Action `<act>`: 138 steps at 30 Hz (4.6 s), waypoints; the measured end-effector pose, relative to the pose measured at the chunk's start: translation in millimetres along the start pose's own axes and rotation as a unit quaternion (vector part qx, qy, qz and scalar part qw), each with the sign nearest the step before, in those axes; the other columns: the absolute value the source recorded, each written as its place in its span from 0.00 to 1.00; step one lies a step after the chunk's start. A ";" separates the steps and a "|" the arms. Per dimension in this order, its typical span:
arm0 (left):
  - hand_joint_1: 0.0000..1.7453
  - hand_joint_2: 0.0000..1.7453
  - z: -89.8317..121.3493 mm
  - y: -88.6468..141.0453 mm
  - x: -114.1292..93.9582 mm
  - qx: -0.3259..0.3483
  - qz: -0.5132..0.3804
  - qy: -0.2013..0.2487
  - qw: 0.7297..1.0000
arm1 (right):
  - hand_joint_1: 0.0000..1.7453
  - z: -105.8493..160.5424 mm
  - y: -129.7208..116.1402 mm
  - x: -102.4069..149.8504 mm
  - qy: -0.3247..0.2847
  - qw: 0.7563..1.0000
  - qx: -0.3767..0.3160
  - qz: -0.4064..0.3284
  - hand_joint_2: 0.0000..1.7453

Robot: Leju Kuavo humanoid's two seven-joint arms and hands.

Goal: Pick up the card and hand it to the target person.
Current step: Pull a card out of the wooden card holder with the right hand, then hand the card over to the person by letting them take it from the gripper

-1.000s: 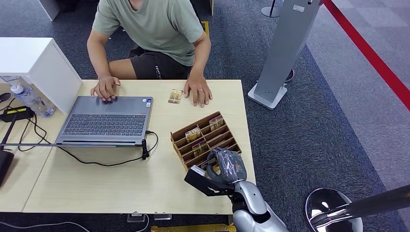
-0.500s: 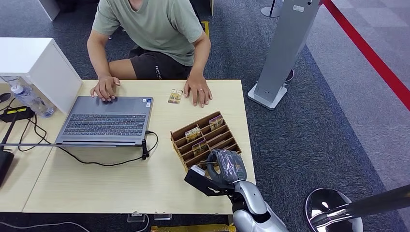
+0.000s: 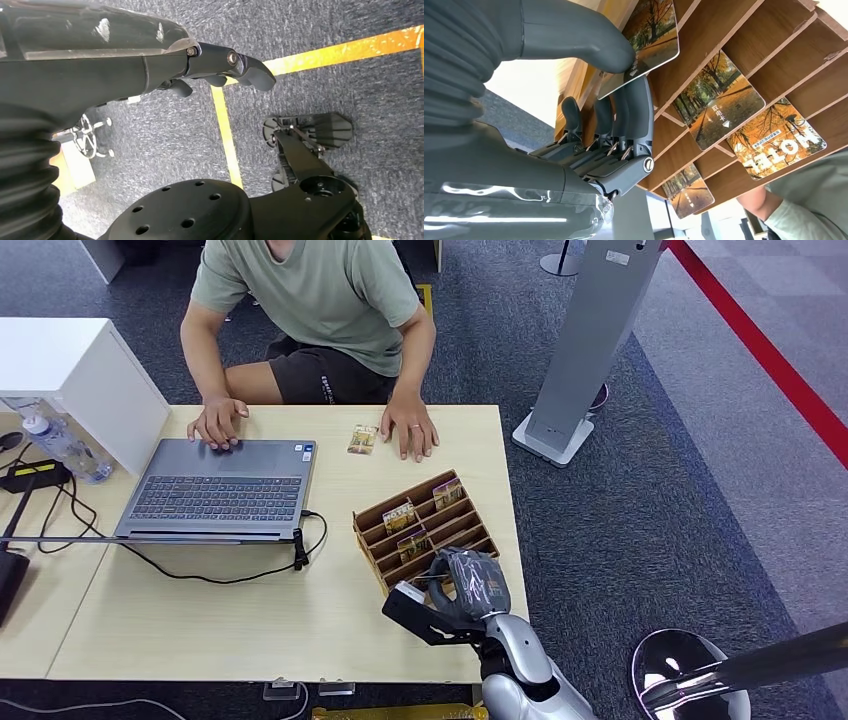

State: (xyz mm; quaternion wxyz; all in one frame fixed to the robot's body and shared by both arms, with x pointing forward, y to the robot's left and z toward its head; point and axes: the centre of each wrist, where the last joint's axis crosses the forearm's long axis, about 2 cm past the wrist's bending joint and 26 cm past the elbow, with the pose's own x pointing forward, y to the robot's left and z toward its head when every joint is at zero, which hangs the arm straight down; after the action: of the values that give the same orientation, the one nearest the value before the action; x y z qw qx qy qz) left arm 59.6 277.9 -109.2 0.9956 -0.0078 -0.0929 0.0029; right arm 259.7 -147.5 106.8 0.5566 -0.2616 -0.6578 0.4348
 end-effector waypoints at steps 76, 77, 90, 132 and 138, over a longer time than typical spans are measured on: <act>0.00 1.00 -0.1 -1.2 1.7 0.004 -0.010 -0.002 1.000 | 0.67 -116.8 -94.8 61.0 -0.157 0.972 -0.165 0.055 1.00; 0.00 1.00 -0.1 -1.2 1.7 0.003 -0.011 -0.002 1.000 | 0.67 -117.3 -94.0 60.5 -0.154 0.973 -0.163 0.056 1.00; 0.00 1.00 0.0 -1.9 1.5 -0.010 -0.019 -0.009 1.000 | 0.00 -117.8 -87.9 57.1 -0.141 0.976 -0.152 0.066 1.00; 0.00 1.00 0.0 1.1 -2.2 0.012 0.028 0.002 1.000 | 0.00 0.1 -61.6 -26.5 -0.115 0.936 -0.108 -0.314 1.00; 0.00 1.00 0.0 1.1 -1.9 0.011 0.028 0.000 1.000 | 0.00 11.1 -53.6 -37.7 -0.099 0.937 -0.095 -0.322 1.00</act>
State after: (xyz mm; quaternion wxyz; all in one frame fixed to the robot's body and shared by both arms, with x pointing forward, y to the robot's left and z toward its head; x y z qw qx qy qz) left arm 57.7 278.9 -109.5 0.9952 0.0011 -0.0930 0.0318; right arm 265.7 -207.8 134.0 0.5716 -0.0431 -0.7968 0.1913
